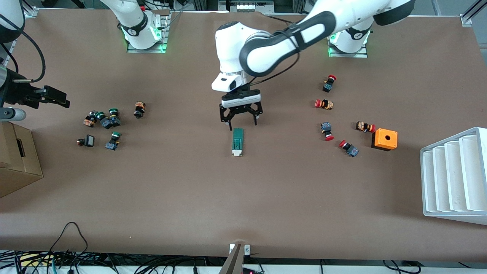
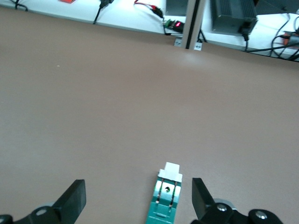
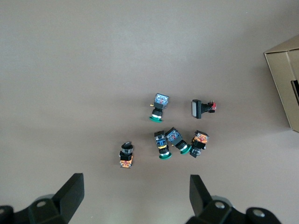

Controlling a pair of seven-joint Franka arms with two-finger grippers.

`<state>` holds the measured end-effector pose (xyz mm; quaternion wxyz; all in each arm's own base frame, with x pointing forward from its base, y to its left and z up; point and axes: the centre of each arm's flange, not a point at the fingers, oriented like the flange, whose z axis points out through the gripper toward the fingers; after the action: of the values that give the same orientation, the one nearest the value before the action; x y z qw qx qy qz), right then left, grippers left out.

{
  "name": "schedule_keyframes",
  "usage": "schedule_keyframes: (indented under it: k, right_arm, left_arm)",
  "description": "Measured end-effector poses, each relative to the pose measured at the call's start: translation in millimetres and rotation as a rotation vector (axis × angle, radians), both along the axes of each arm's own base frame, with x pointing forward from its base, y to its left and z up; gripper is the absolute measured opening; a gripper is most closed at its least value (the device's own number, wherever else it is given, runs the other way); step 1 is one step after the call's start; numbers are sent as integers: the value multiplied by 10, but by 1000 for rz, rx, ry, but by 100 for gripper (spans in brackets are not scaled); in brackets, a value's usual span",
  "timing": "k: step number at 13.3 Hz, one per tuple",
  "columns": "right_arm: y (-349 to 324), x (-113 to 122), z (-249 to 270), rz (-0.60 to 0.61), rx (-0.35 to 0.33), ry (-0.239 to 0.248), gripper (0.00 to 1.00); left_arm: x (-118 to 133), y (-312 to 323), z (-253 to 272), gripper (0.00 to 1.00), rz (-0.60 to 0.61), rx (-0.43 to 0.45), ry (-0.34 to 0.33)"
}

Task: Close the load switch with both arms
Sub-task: 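Open the left gripper and lift it off the switch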

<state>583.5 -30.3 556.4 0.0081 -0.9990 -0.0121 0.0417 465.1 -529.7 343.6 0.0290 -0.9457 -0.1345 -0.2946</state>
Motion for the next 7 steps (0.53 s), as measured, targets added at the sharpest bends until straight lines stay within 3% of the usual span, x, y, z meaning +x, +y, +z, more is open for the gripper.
schedule_keyframes:
  k: [7]
  right_arm:
    - [21, 96, 287, 10, -22, -57, 100]
  left_arm:
    - [697, 742, 1185, 100, -26, 29, 330]
